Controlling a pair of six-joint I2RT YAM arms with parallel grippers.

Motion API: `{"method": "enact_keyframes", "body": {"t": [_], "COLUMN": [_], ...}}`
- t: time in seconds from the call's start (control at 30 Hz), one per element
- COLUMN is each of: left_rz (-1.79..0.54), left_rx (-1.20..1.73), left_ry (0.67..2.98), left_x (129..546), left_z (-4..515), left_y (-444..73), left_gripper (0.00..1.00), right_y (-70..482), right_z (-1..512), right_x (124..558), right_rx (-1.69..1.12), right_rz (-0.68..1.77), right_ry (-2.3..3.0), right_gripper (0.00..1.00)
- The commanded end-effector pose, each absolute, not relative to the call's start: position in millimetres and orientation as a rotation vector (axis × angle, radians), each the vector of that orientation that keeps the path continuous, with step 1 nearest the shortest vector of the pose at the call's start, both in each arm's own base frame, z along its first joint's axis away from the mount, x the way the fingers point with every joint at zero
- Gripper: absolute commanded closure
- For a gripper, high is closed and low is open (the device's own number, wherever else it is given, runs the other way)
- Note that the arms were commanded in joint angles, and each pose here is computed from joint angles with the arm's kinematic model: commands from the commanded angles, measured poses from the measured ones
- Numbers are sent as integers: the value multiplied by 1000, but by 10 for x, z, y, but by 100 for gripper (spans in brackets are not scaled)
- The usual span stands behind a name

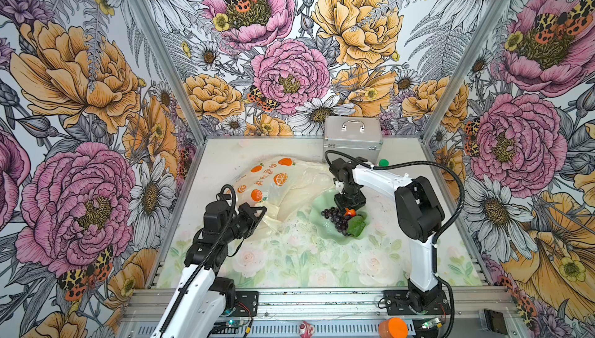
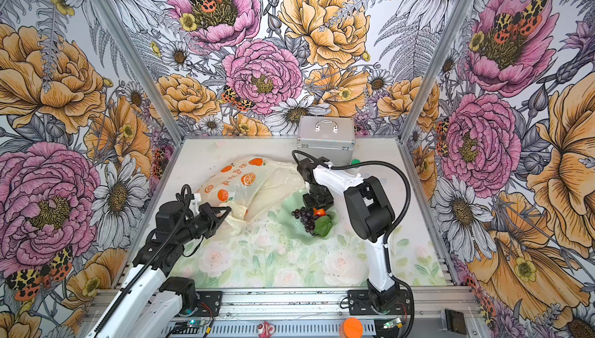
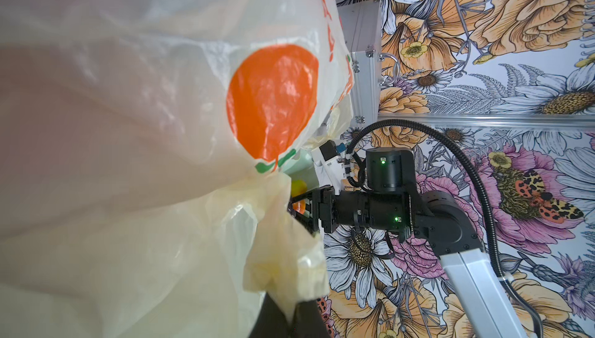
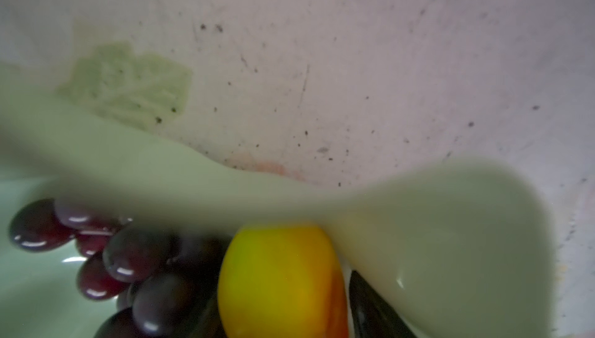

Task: Place the fruits into the plastic bag
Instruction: 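Lower the right gripper onto the remaining mango and close on it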

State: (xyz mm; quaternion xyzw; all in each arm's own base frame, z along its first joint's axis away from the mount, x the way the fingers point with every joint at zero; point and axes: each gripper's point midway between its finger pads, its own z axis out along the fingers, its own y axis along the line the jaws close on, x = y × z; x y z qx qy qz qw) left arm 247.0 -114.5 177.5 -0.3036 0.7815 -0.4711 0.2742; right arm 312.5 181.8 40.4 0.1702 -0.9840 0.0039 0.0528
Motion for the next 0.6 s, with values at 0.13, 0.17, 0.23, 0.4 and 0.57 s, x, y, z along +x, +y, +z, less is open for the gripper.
{"method": "enact_keyframes", "body": {"t": [0.13,0.17,0.23,0.4,0.57], "left_rz": [-1275,-1275,-1276,-1281,-1286], "left_rx": [-784,-786,-789,-791,-797], "left_ry": [2116,2116,2116,2109,2104], "left_x": [2433,2428,2419,2405,2386], "left_z": [1749,1745,1734,1746,1746], "left_y": [-1157,-1155,-1153,-1152,-1150], "left_gripper": [100,100,100,100,100], "right_y": [1939,1942,1948,1968,1992], "right_z": [353,356,376,496,684], "right_x": [3225,3224,3230,3277,3324], "right_rx": [491,489,490,493,487], "right_rz": [-41,-45,-50,-70,-105], "right_ry": [-3021,-3022,-3030,-3071,-3131], "right_gripper": [43,45,51,61,64]}}
